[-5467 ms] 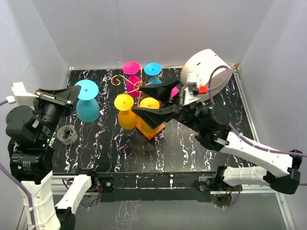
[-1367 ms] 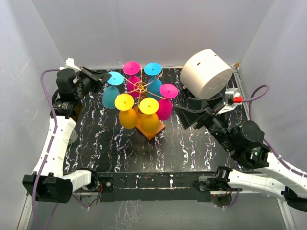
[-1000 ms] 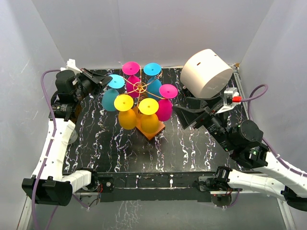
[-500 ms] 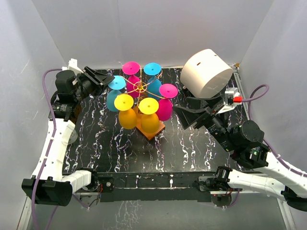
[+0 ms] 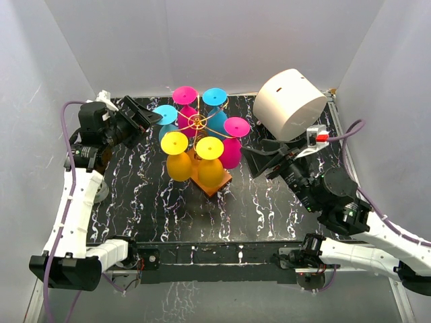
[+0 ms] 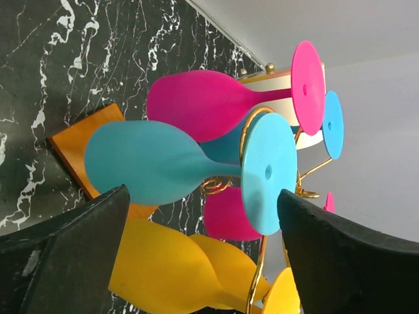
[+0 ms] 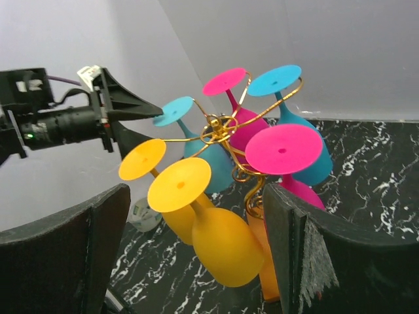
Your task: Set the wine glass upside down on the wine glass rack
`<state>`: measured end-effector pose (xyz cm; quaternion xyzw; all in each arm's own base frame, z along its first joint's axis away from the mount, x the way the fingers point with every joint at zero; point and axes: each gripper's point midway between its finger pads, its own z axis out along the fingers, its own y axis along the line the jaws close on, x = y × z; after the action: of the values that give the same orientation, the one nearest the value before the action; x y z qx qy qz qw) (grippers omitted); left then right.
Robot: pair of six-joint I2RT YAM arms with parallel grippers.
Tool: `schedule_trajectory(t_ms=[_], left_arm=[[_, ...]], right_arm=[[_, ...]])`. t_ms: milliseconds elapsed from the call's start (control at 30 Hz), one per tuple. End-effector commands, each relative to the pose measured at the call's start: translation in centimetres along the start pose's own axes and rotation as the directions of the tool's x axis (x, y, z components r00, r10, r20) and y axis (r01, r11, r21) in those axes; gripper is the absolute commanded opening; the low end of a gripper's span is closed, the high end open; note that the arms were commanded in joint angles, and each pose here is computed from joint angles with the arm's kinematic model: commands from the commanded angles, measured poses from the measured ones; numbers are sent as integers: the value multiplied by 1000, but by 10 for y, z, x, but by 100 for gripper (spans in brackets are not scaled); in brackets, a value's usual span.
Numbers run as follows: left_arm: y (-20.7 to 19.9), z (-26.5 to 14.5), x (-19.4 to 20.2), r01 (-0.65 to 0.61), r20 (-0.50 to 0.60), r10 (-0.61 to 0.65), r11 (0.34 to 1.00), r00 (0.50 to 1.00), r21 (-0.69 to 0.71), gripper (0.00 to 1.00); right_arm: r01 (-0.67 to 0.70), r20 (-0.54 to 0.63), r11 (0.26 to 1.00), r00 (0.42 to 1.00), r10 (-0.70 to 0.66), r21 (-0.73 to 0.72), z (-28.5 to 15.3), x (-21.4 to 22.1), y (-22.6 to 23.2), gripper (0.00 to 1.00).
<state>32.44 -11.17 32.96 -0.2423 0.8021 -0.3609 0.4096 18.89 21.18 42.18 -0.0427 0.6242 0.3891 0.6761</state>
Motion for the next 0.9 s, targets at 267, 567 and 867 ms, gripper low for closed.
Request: schedule_trajectory(t_ms=[267,567,867], left_arm=[[-9,-73,-3,-319,101,318,948,943,-11,99],[-19,-162,-22,-441,363,446,892,818,-103,99],[-18,-214,-30,-463,492,487,868,721,-180,99]], right_arm=[[24,-109,960,994,7,280,-17,15,-50,81],[52,-45,929,998,-38,367,-60,-42,-76,82],[38,92,910,992,-83,412,-104,-109,-96,83]])
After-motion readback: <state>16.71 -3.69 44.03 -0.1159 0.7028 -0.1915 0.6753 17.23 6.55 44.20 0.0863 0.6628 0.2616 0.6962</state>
